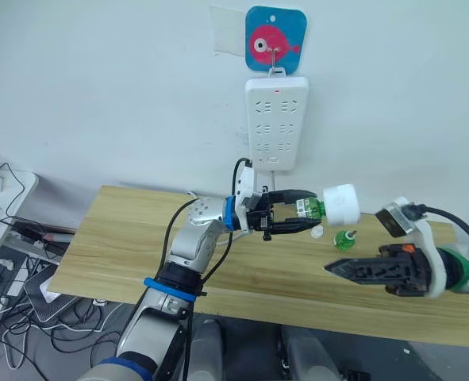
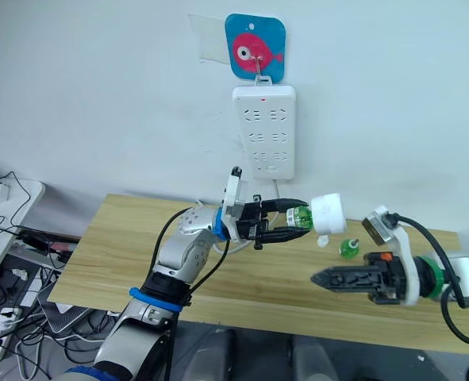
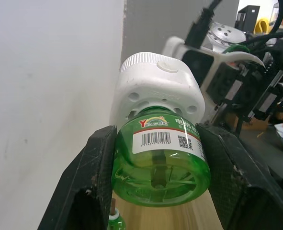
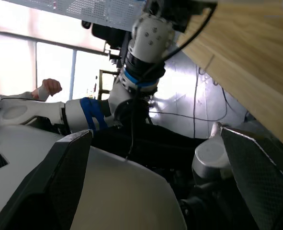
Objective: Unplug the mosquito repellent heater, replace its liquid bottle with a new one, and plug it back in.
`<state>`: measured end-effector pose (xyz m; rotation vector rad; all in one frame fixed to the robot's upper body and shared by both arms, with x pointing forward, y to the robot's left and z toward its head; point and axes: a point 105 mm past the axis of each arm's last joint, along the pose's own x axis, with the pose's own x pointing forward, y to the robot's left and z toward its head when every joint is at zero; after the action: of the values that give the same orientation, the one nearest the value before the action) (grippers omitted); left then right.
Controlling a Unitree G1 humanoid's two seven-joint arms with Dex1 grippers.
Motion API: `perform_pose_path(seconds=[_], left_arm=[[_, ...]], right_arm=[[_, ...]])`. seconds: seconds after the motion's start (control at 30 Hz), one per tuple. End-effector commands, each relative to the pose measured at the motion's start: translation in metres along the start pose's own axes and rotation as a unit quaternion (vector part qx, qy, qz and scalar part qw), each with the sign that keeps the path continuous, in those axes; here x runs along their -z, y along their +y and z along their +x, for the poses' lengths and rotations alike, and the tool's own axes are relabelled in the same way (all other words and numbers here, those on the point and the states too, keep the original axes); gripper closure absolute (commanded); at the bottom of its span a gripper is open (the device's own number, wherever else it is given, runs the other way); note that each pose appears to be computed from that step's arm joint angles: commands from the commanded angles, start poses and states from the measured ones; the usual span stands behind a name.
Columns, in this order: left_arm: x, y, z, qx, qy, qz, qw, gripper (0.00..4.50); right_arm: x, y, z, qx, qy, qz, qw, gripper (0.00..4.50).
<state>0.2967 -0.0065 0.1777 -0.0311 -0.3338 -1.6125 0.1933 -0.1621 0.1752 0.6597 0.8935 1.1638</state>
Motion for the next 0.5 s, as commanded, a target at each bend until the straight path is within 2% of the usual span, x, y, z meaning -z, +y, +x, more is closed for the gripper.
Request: perform_pose_path(seconds=[0.03,0.07,0.13,0.27,0.47,0.5], left_arm=[[-0.01,-0.003,0.004,0.012,-0.014,0.016,1.0,2.26],[-0.009,-0.005,0.003,0.016,-0.014,0.014,1.0,2.26],[-0.009,-0.007,0.003,0.024,-0.013,0.009,1.0,2.26],[-0.011,-0.011,0.004,0.04,-0.012,0.0,0.999,2.26],[-0.016,-0.018,0.007,0.071,-0.011,-0.013,0.997,2.26],[-0.017,-0.018,0.007,0.073,-0.01,-0.014,0.997,2.26]], right_arm=[[-0.009,0.008,-0.014,0.024,-0.026,-0.022,0.999,0.05],[-0.018,0.0,-0.023,0.052,-0.05,-0.021,0.997,0.05],[-0.036,-0.013,-0.041,0.093,-0.096,-0.029,0.991,0.61],[-0.073,-0.041,-0.062,0.162,-0.176,-0.058,0.969,2.08],[-0.101,-0.06,-0.05,0.159,-0.216,-0.071,0.961,4.29],[-0.103,-0.061,-0.047,0.154,-0.218,-0.072,0.961,4.47]])
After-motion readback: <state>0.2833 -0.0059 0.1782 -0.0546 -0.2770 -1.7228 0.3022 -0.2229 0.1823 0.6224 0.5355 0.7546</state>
